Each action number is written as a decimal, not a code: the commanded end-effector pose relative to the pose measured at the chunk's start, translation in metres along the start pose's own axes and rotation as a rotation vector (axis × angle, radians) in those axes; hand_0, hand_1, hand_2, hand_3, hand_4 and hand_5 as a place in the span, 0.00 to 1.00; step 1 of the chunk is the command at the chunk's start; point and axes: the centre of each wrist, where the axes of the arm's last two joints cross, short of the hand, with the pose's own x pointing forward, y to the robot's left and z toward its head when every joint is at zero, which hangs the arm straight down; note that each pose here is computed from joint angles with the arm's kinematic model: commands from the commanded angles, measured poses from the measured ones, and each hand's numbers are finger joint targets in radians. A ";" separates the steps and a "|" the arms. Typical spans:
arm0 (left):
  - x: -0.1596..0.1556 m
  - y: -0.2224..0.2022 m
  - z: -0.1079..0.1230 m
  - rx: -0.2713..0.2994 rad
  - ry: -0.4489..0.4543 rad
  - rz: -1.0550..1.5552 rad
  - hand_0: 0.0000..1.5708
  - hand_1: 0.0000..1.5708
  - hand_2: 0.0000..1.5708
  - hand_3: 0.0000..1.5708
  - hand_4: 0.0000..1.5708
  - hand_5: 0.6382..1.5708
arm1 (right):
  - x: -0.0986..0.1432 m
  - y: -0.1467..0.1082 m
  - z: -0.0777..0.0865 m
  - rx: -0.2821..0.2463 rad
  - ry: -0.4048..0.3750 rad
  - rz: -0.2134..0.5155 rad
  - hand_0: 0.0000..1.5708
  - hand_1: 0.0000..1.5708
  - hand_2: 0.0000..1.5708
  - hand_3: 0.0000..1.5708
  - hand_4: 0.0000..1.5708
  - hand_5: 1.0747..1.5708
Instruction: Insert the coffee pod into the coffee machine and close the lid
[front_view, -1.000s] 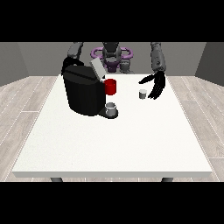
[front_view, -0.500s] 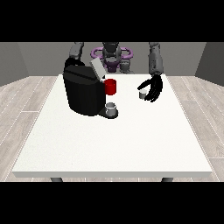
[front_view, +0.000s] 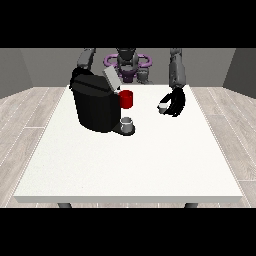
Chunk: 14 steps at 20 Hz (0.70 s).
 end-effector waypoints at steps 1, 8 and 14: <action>-0.004 -0.008 0.002 -0.031 0.038 -0.090 0.57 0.57 0.64 0.49 0.20 1.00 | 0.003 -0.001 -0.002 0.021 0.009 -0.035 0.00 0.00 0.00 0.00 0.34 1.00; 0.018 0.025 -0.021 -0.051 -0.066 -0.068 0.84 0.84 0.91 0.90 0.35 1.00 | -0.002 0.003 -0.004 -0.024 0.033 -0.009 0.00 0.00 0.00 0.00 0.27 1.00; 0.058 0.029 -0.036 -0.097 -0.175 -0.022 0.88 0.88 0.90 0.86 0.37 1.00 | -0.017 -0.016 -0.001 -0.030 0.114 -0.017 0.00 0.00 0.00 0.00 0.32 1.00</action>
